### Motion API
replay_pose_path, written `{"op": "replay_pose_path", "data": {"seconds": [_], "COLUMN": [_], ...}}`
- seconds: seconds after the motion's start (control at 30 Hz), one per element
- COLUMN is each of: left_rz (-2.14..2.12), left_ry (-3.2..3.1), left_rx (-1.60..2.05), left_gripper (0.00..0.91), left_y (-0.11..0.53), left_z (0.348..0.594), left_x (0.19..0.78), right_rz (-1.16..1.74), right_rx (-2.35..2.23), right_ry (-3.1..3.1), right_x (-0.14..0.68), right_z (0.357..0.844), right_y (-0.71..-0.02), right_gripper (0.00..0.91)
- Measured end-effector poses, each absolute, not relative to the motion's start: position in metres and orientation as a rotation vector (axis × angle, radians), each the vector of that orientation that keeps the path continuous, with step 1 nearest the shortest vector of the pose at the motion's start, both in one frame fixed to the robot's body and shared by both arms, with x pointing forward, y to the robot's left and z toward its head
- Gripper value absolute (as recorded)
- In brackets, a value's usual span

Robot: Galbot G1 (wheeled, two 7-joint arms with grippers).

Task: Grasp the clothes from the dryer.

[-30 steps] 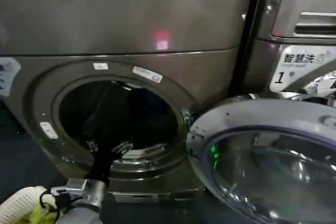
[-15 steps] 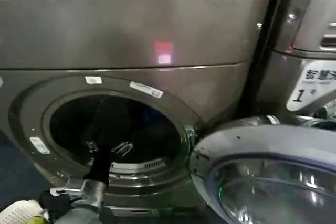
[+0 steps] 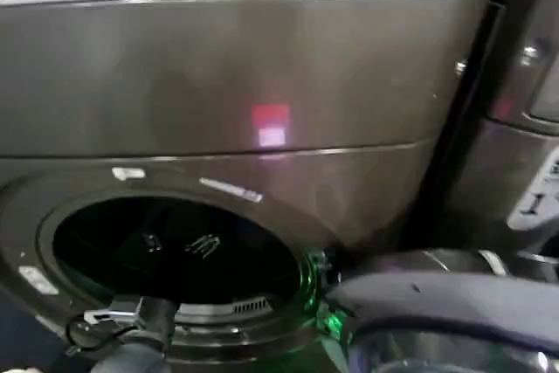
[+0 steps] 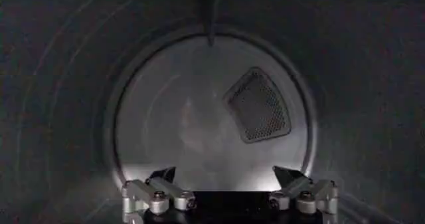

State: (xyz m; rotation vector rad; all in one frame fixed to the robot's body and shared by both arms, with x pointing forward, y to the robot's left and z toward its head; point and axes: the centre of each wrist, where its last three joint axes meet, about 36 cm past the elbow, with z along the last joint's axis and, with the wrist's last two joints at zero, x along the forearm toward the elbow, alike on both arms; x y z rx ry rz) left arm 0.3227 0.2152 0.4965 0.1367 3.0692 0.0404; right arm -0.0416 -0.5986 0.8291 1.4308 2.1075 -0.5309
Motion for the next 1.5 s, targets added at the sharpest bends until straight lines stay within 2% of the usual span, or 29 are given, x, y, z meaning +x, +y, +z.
{"op": "replay_pose_path", "data": {"seconds": [0.3, 0.47, 1.0, 1.13, 1.5], "left_rz": [0.038, 0.019, 0.115, 0.235, 0.809], "left_ry": [3.066, 3.063, 3.116, 3.173, 3.165], "left_rx": [0.144, 0.157, 0.130, 0.267, 0.957], "left_gripper": [0.907, 0.907, 0.907, 0.907, 0.907], "left_y": [0.216, 0.216, 0.225, 0.232, 0.235], "left_z": [0.493, 0.491, 0.480, 0.481, 0.485], "left_x": [0.333, 0.359, 0.539, 0.579, 0.688], "right_rz": [-0.565, -0.583, -0.593, -0.593, -0.606], "right_rx": [1.461, 1.477, 1.495, 1.494, 1.509], "right_ry": [2.147, 2.182, 2.201, 2.203, 2.197], "right_x": [-0.039, -0.036, -0.040, -0.041, -0.048], "right_z": [0.835, 0.839, 0.838, 0.838, 0.840], "right_y": [-0.590, -0.586, -0.585, -0.586, -0.585], "right_gripper": [0.907, 0.907, 0.907, 0.907, 0.907]}}
